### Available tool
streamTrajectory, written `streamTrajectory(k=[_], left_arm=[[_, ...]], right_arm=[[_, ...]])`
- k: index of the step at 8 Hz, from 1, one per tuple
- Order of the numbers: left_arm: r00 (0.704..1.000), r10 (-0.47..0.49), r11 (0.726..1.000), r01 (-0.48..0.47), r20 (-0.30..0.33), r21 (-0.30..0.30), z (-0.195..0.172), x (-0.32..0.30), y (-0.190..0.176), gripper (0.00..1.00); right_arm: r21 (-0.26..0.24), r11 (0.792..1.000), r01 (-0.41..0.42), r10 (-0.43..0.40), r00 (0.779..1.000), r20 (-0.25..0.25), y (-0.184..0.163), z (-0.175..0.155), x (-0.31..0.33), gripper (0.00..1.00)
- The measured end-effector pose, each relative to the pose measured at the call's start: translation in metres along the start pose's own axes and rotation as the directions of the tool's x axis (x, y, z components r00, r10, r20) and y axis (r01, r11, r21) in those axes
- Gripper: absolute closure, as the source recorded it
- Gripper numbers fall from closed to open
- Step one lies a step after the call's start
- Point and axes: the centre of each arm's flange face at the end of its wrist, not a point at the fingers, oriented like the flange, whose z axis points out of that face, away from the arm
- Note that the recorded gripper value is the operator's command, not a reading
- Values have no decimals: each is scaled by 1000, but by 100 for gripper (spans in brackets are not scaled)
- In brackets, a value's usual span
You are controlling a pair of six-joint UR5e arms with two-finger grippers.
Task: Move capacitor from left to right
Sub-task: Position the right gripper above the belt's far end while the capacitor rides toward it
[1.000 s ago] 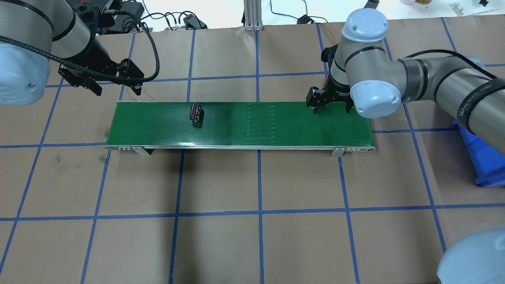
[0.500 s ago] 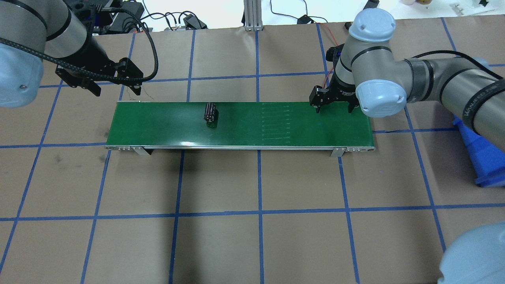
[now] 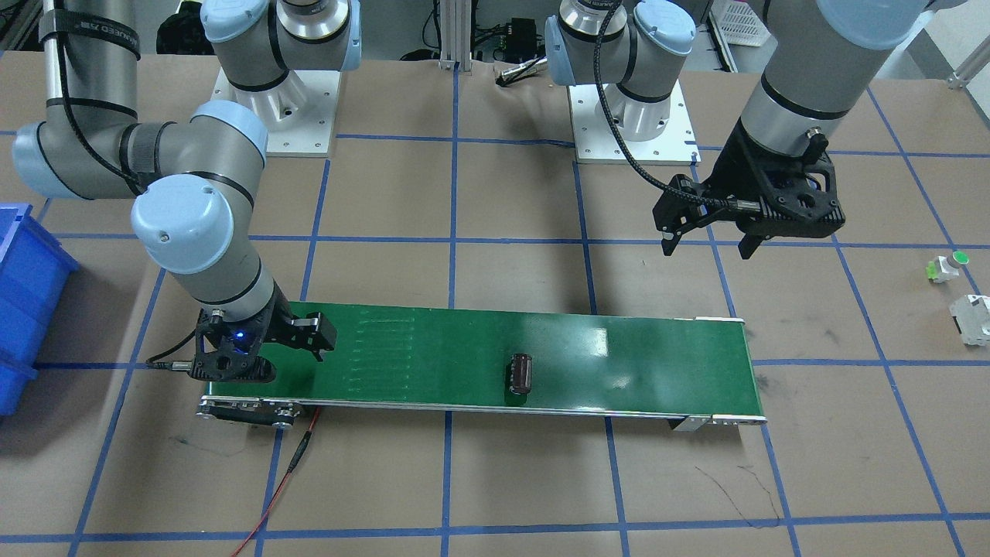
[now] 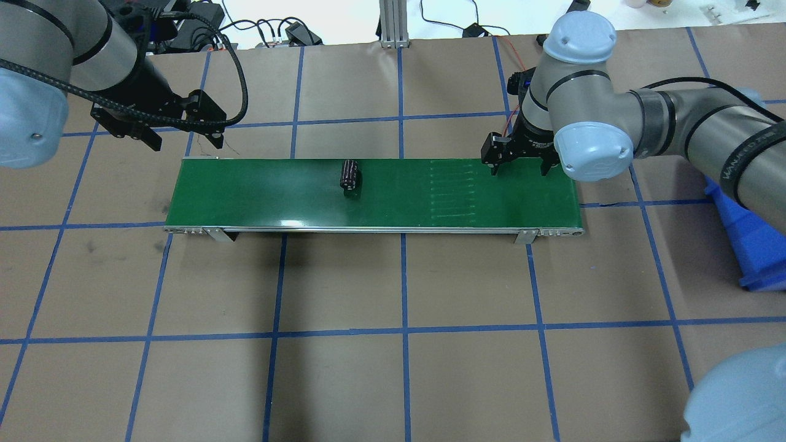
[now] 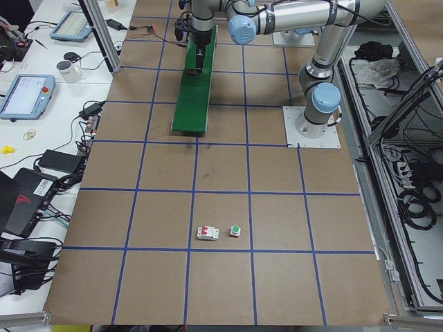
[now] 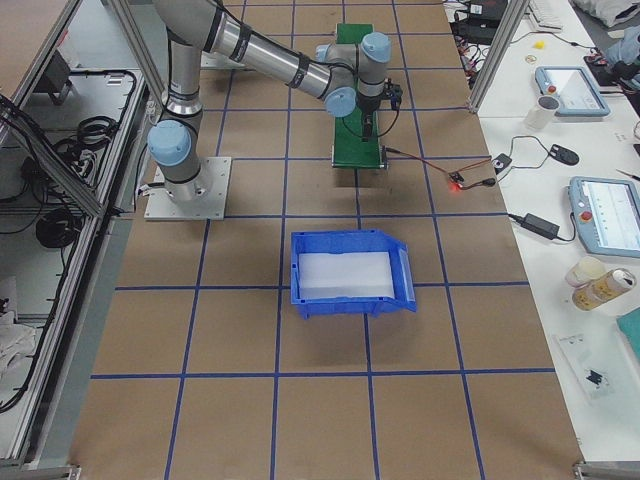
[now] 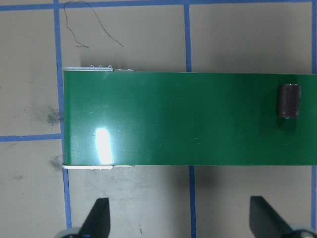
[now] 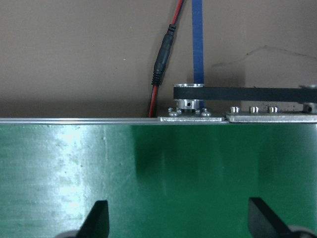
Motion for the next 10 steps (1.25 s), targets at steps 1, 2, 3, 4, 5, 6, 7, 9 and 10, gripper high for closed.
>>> streamTrajectory(k=[1, 2, 3, 4, 5, 6, 7, 9, 10], left_arm=[[1000, 0, 1000, 0, 0, -1, 1, 0, 0, 0], [1000, 0, 1000, 0, 0, -3, 1, 0, 0, 0], [1000, 0, 1000, 0, 0, -3, 2, 0, 0, 0], [1000, 0, 1000, 0, 1, -2, 2, 0, 0, 0], [1000, 0, 1000, 0, 3, -2, 2, 0, 0, 0], [1000, 0, 1000, 0, 3, -2, 3, 0, 0, 0], [1000, 1, 1000, -1, 4, -2, 3, 0, 1, 0], [1000, 5, 1000, -5, 5, 1, 2, 0, 1, 0], [1000, 8, 1000, -8, 6, 3, 2, 0, 1, 0]], right_arm=[[-3, 1000, 0, 0, 1000, 3, 0, 0, 0, 0], [-5, 1000, 0, 0, 1000, 25, 0, 1, -2, 0], [-5, 1000, 1, 0, 999, 51, 0, 0, -5, 0], [-4, 1000, 1, -1, 998, 66, 0, 0, -7, 0], [-3, 1000, 2, -2, 998, 69, 0, 0, -7, 0], [-3, 1000, 3, -2, 998, 66, 0, 0, -7, 0], [-3, 1000, 3, -3, 998, 64, 0, 0, -6, 0], [-2, 1000, 3, -3, 998, 61, 0, -1, -6, 0], [2, 1000, 3, -3, 998, 61, 0, -3, -6, 0]])
